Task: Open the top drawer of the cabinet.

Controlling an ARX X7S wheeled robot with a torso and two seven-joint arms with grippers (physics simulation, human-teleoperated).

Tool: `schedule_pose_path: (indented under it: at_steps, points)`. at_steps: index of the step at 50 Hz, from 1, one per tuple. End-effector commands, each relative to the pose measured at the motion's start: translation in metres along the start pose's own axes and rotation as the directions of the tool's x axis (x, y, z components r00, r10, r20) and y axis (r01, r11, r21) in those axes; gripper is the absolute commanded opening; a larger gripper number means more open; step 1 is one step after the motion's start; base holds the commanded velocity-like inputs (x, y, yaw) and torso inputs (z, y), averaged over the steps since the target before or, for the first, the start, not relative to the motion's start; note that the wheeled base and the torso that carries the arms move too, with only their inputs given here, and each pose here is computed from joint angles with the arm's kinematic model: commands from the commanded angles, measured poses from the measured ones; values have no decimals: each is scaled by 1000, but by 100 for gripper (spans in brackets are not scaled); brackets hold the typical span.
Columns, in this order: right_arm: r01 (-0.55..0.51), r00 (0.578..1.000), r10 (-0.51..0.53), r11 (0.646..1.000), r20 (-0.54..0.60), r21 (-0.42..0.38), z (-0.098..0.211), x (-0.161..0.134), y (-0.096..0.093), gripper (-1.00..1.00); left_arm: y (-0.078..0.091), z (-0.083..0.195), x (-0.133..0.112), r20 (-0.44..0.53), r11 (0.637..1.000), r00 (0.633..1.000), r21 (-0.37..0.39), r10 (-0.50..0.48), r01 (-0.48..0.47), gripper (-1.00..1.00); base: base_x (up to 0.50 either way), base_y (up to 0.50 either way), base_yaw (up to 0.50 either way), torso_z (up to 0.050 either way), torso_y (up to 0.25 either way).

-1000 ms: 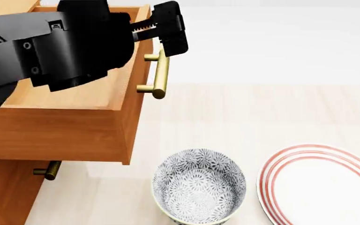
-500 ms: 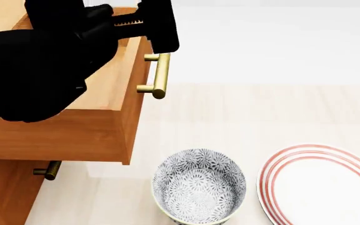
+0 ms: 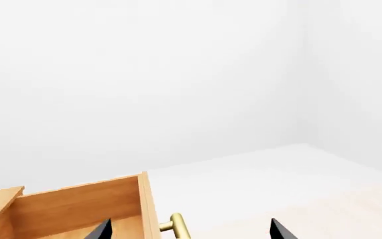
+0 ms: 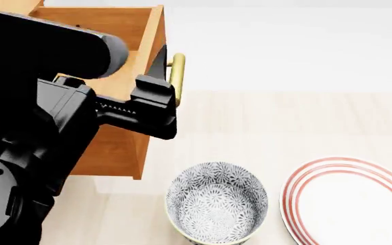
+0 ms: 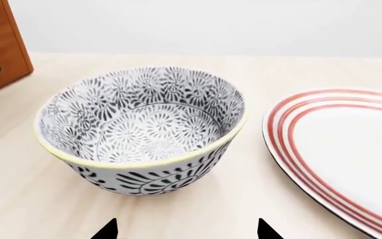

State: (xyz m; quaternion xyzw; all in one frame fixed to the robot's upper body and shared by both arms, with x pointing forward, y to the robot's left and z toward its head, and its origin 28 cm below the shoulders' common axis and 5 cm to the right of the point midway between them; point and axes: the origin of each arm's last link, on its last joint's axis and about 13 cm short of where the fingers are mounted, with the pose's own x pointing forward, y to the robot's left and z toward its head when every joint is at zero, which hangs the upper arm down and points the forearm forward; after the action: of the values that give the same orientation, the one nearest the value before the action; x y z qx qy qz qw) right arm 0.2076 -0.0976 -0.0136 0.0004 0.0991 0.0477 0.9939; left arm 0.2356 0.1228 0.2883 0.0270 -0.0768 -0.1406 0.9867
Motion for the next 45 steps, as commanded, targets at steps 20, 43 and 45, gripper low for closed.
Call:
schedule_pose_path:
  at_steps: [20, 43, 45]
  points:
    - [-4, 1000, 4, 1000, 5, 5, 1, 3, 2, 100, -6, -110, -57, 346, 964, 934, 266, -87, -9, 100, 0, 0, 0, 0, 0]
    - [22, 972, -26, 1000, 234, 22, 14, 3, 3, 100, 24, -202, -70, 456, 897, 885, 343, 100, -278, 100, 0, 0, 0, 0, 0]
    - [35, 960, -50, 998, 277, 58, 18, 2, 2, 100, 27, -206, -69, 452, 898, 885, 335, 112, -285, 100, 0, 0, 0, 0, 0]
